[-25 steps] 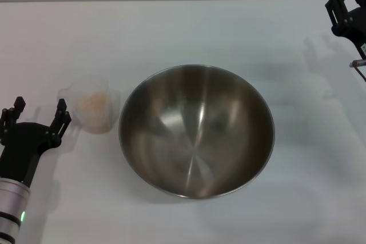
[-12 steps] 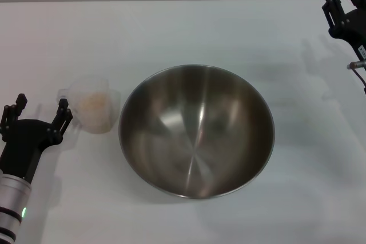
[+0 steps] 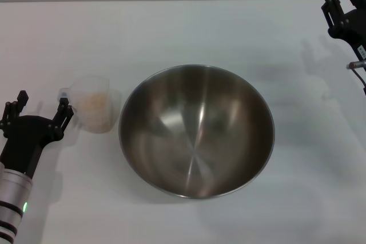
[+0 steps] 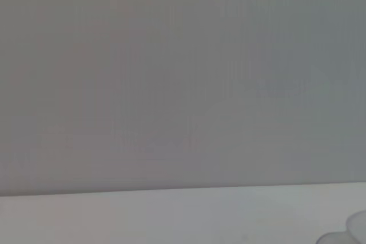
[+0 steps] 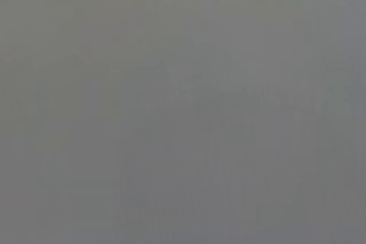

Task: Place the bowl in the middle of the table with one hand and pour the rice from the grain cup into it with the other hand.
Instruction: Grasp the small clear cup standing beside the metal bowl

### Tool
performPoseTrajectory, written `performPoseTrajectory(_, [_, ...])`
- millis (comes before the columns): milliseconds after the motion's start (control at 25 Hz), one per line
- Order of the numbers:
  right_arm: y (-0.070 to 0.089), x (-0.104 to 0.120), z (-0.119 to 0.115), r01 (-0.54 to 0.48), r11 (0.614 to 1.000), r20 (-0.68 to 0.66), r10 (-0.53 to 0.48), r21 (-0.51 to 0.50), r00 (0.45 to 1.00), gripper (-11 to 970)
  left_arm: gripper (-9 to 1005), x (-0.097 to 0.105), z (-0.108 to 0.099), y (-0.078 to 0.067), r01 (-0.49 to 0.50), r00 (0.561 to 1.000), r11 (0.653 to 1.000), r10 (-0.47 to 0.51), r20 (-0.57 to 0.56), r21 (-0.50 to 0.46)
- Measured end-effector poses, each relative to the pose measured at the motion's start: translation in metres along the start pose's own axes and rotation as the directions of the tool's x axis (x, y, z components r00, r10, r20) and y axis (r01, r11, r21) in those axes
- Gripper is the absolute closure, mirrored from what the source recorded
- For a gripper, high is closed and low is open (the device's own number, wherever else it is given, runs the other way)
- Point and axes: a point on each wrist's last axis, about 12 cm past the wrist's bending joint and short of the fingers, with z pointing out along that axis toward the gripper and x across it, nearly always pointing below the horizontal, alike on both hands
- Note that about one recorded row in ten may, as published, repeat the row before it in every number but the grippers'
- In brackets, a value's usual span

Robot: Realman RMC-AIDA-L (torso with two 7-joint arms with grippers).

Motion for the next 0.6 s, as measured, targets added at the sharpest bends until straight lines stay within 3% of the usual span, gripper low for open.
performPoseTrajectory(400, [0.0005,0.0003,0.002,-0.001,1.0,-0.006,0.001,-0.001,1.0,526,195,-0.0014,0.0035,-0.001,-0.004,1.0,1.0,0.004,0.002,0.008])
performPoseTrajectory(600, [0.0007,0.0003,0.0027,-0.001,1.0,-0.006,0.001,-0.002,1.0,527,446,-0.0013,0.0035,-0.002,-0.011,1.0,1.0,0.011,0.003,0.016])
